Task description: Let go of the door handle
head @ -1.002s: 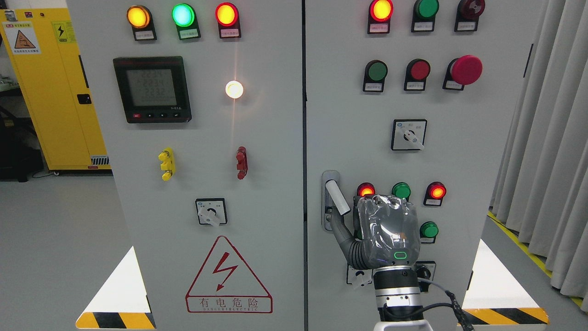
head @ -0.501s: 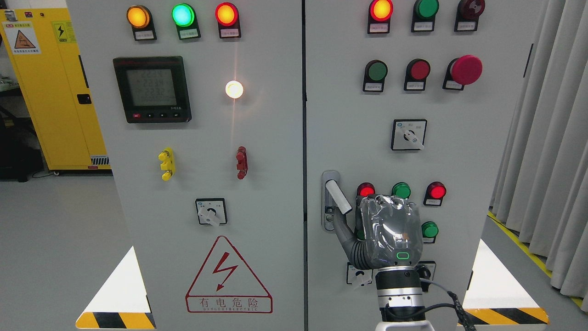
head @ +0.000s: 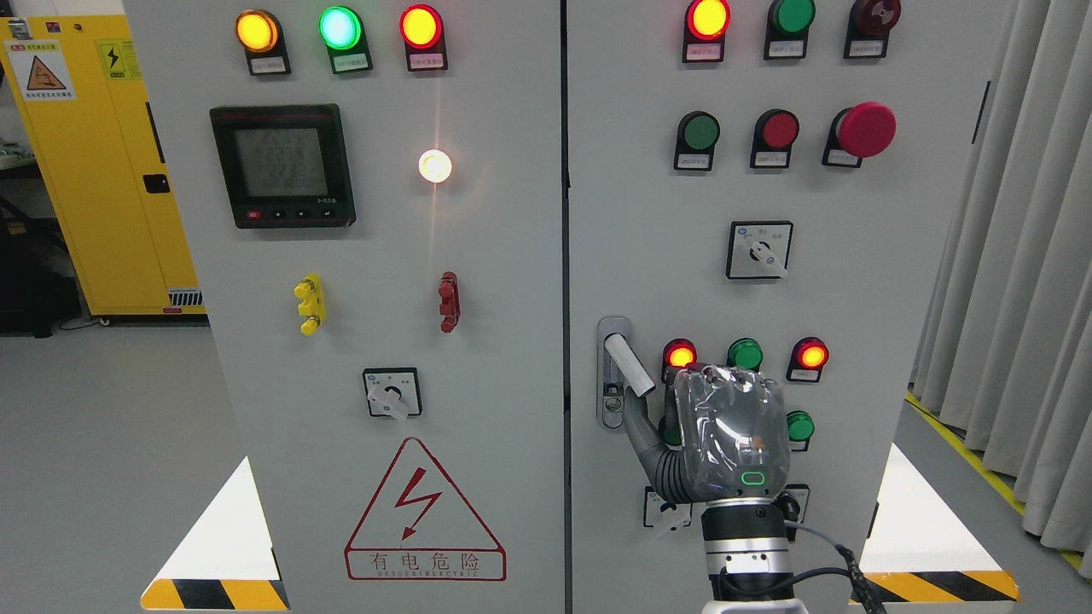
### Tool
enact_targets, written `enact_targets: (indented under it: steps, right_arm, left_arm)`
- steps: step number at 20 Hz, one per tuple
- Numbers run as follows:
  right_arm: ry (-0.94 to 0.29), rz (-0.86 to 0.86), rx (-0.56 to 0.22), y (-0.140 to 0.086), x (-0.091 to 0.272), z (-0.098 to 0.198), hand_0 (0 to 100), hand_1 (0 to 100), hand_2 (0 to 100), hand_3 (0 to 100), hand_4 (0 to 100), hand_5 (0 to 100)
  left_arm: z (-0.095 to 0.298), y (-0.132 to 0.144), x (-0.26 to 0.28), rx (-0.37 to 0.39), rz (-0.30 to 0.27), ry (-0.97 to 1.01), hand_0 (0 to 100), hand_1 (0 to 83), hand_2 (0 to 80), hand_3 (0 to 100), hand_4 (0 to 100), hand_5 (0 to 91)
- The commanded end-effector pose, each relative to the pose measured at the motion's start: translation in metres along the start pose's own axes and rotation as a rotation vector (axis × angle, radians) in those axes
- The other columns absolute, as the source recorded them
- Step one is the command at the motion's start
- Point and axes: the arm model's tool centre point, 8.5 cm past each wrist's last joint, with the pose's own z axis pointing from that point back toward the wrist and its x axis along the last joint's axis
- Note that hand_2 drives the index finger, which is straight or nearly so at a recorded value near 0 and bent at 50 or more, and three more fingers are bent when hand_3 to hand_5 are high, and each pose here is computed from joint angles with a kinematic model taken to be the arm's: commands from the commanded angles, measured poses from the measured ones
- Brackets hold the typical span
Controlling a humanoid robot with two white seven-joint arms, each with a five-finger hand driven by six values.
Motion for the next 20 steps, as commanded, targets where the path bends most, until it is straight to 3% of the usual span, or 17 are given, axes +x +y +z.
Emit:
enact_targets:
  steps: [1,20]
  right_arm:
    - [0.006,0.002,-0.003,-0.002,-0.0034,-0.0005,60,39,91,100,100,100]
    - [0.01,-0.001,-0.01,-0.004,-0.0045,-0.0004,57,39,90,100,100,100]
  left_arm:
    - [-0.0001,0.0004,-0.0056,-0.001,0.001,0.002,12,55.6,0.0,0,0,0.0]
    - [0.0,-0.0006,-0.0057,-0.002,0.001,0.003,12,55.6,0.0,0,0,0.0]
